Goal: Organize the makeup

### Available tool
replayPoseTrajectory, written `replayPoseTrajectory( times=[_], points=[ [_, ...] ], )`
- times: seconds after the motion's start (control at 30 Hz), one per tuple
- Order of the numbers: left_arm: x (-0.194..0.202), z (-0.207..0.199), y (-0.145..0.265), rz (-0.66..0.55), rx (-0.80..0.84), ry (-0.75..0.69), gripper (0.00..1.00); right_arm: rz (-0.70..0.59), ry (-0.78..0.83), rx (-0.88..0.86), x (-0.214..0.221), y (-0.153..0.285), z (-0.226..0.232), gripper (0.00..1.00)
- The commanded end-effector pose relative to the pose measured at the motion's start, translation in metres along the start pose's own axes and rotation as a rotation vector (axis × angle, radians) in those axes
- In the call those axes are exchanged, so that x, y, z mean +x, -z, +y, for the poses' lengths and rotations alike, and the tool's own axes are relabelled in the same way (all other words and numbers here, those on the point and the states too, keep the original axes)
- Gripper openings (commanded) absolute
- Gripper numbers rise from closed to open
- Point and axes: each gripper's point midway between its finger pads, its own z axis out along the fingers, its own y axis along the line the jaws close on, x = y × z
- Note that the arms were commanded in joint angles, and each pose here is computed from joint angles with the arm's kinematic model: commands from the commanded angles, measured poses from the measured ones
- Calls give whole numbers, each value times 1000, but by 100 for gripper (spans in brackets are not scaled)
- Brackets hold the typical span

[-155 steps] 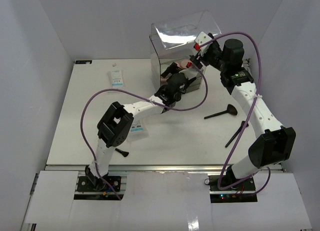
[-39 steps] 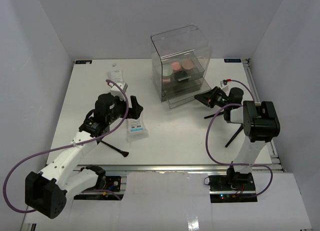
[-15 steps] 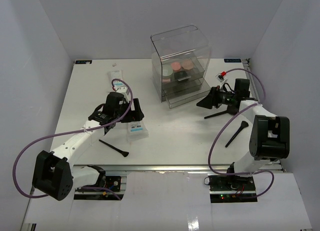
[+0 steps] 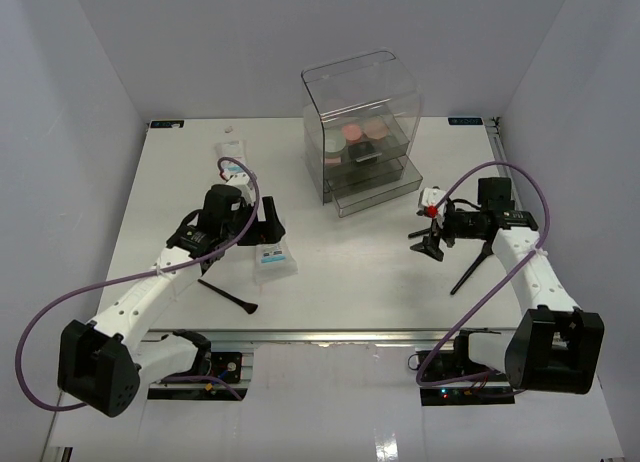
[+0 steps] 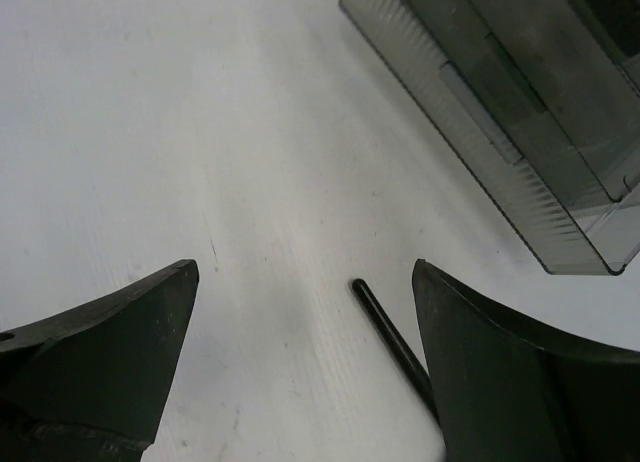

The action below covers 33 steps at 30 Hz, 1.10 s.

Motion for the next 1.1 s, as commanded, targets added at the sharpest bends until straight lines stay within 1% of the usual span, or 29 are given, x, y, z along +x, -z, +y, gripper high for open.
replayPoseTrajectory(
  times=[0.0,0.03,0.1,0.17,0.23,0.4,0.5,0.63,0.9,1.07],
  points=[
    [-6,-4,14,-44,34,-40,98,241,392,-132,45,12,9,94],
    [-5,-4,14,-49,36,-42,98,309,431,-154,57,17,4,94],
    [-5,-3,15,-58,35,-42,98,388,478,-184,70,21,-6,92],
    [-5,-1,16,-67,30,-42,98,416,462,-212,80,18,-16,90],
    [-7,0,17,-80,25,-43,98,426,441,-227,83,14,-26,86],
    [-13,4,25,-131,6,-46,98,473,375,-240,97,3,-66,78],
    [-13,4,26,-138,6,-46,98,507,331,-266,110,-3,-78,74],
    [-15,3,28,-148,9,-47,98,546,294,-321,132,-10,-78,68],
    [-15,2,30,-158,17,-46,98,593,243,-371,159,-16,-70,61],
    [-14,3,29,-155,14,-44,98,622,230,-358,170,-22,-79,50]
  ],
)
